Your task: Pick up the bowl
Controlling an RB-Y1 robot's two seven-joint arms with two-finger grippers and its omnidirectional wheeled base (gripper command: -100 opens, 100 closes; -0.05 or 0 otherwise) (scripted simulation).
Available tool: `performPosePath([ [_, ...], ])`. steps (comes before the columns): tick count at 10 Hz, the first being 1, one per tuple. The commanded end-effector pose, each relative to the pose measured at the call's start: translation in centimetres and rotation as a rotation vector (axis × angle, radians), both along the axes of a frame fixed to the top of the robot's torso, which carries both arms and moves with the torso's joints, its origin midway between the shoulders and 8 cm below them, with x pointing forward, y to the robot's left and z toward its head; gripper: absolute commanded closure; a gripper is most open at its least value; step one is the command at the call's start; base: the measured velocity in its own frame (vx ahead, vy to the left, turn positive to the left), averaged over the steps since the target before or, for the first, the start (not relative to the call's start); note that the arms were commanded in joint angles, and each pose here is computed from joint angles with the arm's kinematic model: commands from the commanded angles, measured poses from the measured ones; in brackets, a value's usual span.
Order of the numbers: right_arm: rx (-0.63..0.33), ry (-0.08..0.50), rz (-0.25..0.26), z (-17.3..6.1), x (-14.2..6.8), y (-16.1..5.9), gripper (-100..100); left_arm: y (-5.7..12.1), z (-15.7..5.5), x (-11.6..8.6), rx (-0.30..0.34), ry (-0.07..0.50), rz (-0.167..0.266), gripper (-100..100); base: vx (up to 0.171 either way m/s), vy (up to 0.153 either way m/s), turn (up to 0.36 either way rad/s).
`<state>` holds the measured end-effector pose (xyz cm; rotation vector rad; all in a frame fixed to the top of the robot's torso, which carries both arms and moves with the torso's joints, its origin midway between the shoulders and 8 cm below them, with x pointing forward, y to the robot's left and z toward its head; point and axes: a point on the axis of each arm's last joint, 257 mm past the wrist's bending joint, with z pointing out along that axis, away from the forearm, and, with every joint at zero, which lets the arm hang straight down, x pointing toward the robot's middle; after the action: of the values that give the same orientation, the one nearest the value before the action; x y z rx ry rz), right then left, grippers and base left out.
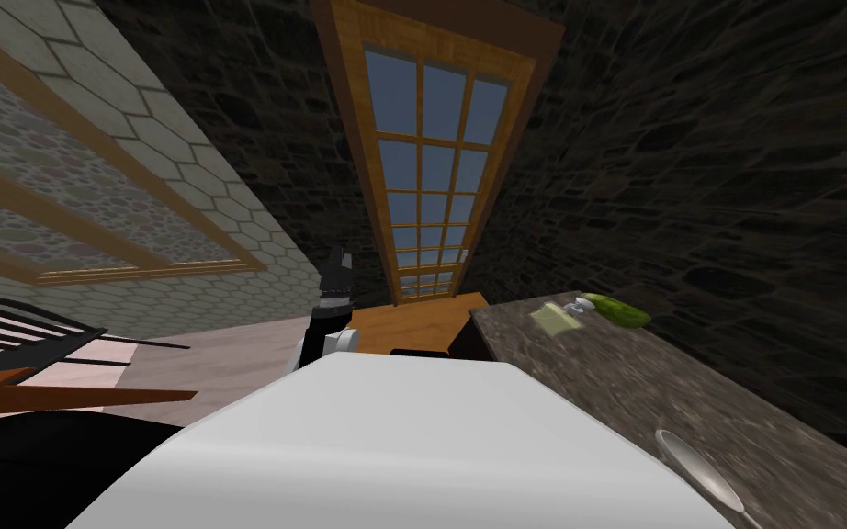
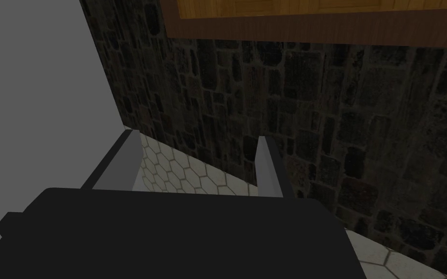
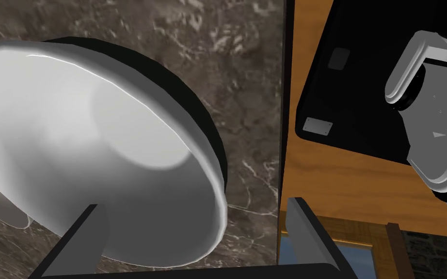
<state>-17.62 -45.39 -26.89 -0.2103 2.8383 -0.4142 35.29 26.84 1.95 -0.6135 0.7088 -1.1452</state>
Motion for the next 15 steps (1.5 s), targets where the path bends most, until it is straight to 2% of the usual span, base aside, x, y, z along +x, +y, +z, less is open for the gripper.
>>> performPosePath([
  [1,0.0,0.0,0.0,0.0,0.0,0.0,0,0.0,0.0,0.0,0.0,0.0,0.0,0,0.002,-0.008,-0.001],
  [2,0.0,-0.001,-0.006,-0.7,-0.3,-0.3,-100,0.0,0.0,0.0,0.0,0.0,0.0,0,0.008,0.001,0.045],
  [5,0.0,-0.001,-0.02,-2.3,-0.8,-0.8,-100,0.0,0.0,0.0,0.0,0.0,0.0,0,0.017,0.009,0.057],
  [6,0.0,-0.001,-0.016,-2.0,-0.7,-0.7,-100,0.0,0.0,0.0,0.0,0.0,0.0,0,0.008,0.005,0.013],
  [7,0.0,-0.001,-0.017,-2.1,-0.7,-0.8,100,0.0,0.0,0.0,0.0,0.0,0.0,0,0.0,0.0,0.0],
  [11,0.0,-0.001,-0.017,-2.1,-0.7,-0.8,100,0.0,0.0,0.0,0.0,0.0,0.0,0,0.0,0.001,-0.002],
  [12,0.0,-0.001,-0.017,-2.1,-0.7,-0.8,0,0.0,0.0,0.0,0.0,0.0,0.0,0,0.0,0.0,0.0],
  [13,0.0,-0.001,-0.01,-1.1,-0.4,-0.4,100,0.0,0.0,0.0,0.0,0.0,0.0,0,-0.008,-0.008,-0.095],
  [15,0.0,0.0,-0.004,-0.4,-0.2,-0.2,100,0.0,0.0,0.0,0.0,0.0,0.0,0,-0.018,-0.01,-0.043],
])
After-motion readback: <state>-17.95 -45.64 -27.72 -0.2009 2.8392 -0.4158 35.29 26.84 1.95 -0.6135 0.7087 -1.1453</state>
